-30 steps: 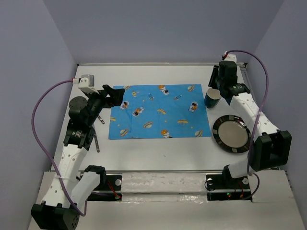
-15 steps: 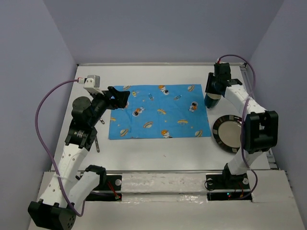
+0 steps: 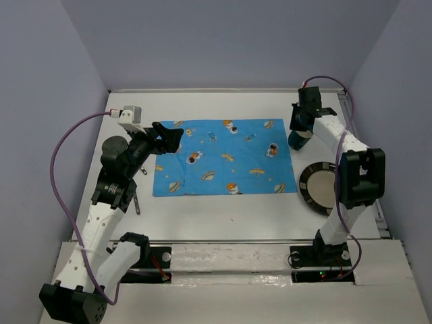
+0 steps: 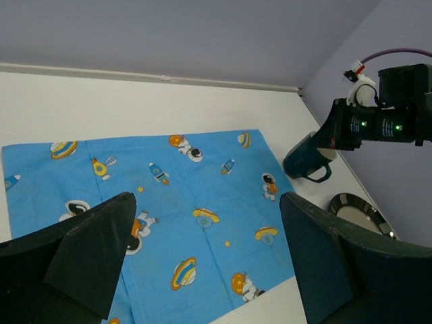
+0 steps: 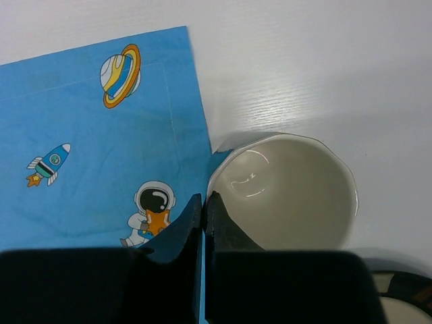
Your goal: Set the dinner table for one person
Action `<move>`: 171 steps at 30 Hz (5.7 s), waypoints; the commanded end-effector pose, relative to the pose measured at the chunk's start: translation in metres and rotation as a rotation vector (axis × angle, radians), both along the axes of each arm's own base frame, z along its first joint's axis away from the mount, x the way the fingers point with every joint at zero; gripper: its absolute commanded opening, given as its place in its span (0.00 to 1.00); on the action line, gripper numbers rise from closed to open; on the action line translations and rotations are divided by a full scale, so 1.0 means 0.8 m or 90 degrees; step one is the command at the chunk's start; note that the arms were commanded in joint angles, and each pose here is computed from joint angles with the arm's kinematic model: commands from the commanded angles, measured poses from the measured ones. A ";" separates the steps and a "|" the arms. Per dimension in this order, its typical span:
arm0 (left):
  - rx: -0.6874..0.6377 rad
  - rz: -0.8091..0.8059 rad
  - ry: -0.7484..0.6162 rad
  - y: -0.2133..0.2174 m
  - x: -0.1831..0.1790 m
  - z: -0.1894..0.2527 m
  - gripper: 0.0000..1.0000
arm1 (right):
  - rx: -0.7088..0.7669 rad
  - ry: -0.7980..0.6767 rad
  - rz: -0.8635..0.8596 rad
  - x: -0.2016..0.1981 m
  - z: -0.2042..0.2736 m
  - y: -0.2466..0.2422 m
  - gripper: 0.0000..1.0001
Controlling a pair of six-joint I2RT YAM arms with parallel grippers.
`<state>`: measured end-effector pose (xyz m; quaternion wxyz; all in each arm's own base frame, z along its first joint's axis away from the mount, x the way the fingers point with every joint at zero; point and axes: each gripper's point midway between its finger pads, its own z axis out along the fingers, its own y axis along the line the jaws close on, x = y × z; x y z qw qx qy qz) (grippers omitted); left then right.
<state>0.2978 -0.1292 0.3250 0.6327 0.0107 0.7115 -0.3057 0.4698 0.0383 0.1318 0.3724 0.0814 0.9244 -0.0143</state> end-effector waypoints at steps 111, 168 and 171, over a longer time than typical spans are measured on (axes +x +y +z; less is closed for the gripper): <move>0.004 -0.057 -0.089 -0.029 -0.039 0.048 0.99 | 0.296 -0.232 -0.272 0.035 -0.031 -0.162 0.00; -0.006 -0.075 -0.088 -0.040 -0.046 0.047 0.99 | 0.752 -0.390 -0.513 -0.204 -0.096 -0.139 0.00; -0.004 -0.073 -0.082 -0.039 -0.043 0.043 0.99 | 0.748 -0.425 -0.485 -0.197 -0.070 -0.143 0.00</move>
